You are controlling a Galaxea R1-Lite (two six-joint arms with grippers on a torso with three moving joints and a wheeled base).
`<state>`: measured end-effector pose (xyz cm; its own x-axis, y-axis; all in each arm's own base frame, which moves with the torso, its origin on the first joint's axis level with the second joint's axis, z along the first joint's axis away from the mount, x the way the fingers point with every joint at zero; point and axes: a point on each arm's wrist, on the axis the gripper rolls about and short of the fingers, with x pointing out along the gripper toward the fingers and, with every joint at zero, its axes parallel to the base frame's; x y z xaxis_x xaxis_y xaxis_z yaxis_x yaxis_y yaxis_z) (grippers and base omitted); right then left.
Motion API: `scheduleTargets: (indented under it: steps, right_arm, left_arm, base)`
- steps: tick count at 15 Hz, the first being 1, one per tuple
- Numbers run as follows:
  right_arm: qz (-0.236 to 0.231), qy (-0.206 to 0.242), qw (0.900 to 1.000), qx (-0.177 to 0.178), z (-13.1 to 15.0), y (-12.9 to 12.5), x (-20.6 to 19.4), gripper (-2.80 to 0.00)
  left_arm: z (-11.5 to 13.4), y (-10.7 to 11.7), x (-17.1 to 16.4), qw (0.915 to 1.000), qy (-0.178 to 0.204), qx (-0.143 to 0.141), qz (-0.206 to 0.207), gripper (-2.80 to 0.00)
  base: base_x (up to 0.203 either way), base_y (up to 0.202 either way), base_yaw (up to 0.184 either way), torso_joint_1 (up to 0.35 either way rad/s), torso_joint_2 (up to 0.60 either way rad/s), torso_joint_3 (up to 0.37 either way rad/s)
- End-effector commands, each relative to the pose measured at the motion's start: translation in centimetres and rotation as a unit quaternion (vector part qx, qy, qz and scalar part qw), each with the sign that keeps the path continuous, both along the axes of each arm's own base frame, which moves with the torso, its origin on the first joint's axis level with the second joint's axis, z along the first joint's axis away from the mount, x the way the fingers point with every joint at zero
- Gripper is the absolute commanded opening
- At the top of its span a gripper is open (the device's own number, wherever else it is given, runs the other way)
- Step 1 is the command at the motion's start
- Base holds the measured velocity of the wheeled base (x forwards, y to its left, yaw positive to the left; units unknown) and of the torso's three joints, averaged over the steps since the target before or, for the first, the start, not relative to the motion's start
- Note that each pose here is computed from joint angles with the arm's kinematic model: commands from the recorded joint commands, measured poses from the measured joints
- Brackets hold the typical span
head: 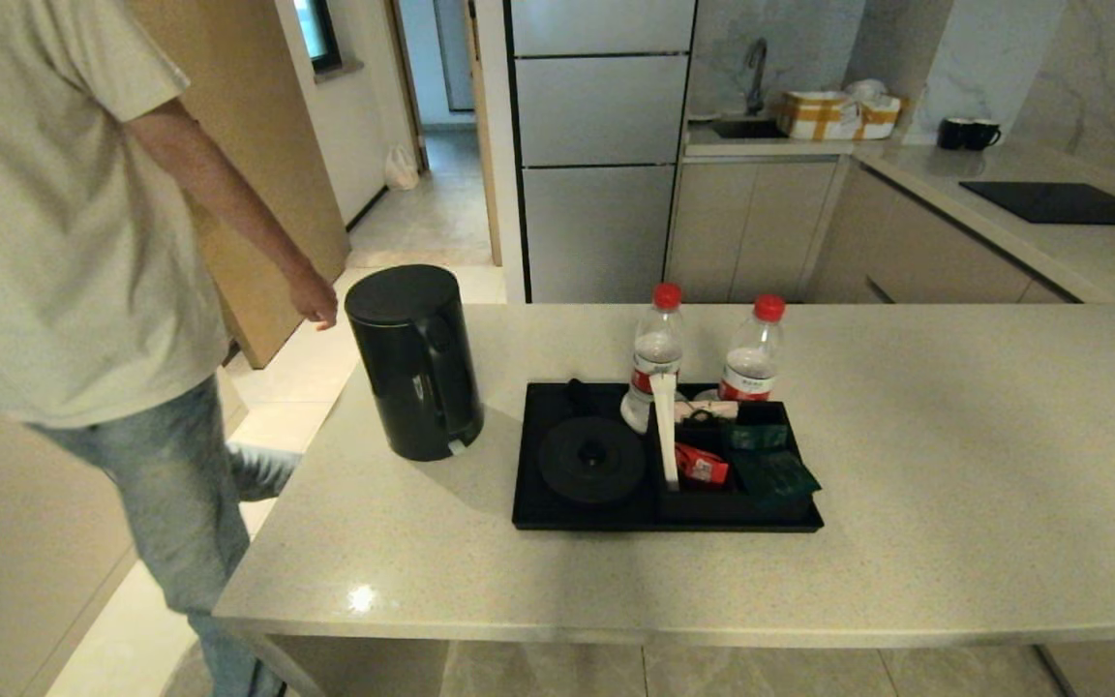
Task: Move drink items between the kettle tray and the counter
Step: Return the kettle to its original position
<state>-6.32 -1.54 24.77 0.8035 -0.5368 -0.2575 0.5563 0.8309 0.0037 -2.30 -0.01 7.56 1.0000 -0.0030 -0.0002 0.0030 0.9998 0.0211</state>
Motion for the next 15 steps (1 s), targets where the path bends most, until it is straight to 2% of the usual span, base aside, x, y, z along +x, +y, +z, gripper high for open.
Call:
scheduleTargets:
  steps: [1,3,5,9,10,13,15]
  right_arm:
    - [-0.027,-0.026,0.999,-0.004,-0.8,0.5,-2.2,-2.8]
    - [-0.029,-0.024,0.999,-0.029,-1.7,0.9,-3.8,-2.8]
    - [-0.029,-0.016,0.999,-0.022,-1.8,1.0,-4.7,-2.8]
    - [0.021,-0.015,0.999,-0.023,-1.3,0.6,-4.2,-2.8]
    - [0.029,-0.02,0.999,-0.025,-2.0,0.5,-4.8,-2.8]
    - [0.04,-0.016,0.998,-0.055,-7.2,0.5,-6.6,-2.8]
    - [0.07,0.007,0.996,-0.057,-10.3,0.6,-4.8,-2.8]
  left_arm:
    - [0.0,0.0,0.0,1.0,0.001,0.0,0.0,-2.8]
    - [0.0,0.0,0.0,1.0,0.001,0.0,0.0,-2.8]
    - [0.0,0.0,0.0,1.0,0.001,0.0,0.0,-2.8]
    - [0.0,0.0,0.0,1.0,0.001,0.0,0.0,-2.8]
    - [0.0,0.0,0.0,1.0,0.001,0.0,0.0,-2.8]
    - [0.0,0.0,0.0,1.0,0.001,0.0,0.0,-2.8]
    - [0.0,0.0,0.0,1.0,0.001,0.0,0.0,-2.8]
  base:
    - [0.0,0.0,0.0,0.0,0.0,0.0]
    - [0.0,0.0,0.0,0.0,0.0,0.0]
    - [0.0,0.0,0.0,0.0,0.0,0.0]
    - [0.0,0.0,0.0,0.0,0.0,0.0]
    - [0.0,0.0,0.0,0.0,0.0,0.0]
    - [0.0,0.0,0.0,0.0,0.0,0.0]
    - [0.0,0.0,0.0,0.0,0.0,0.0]
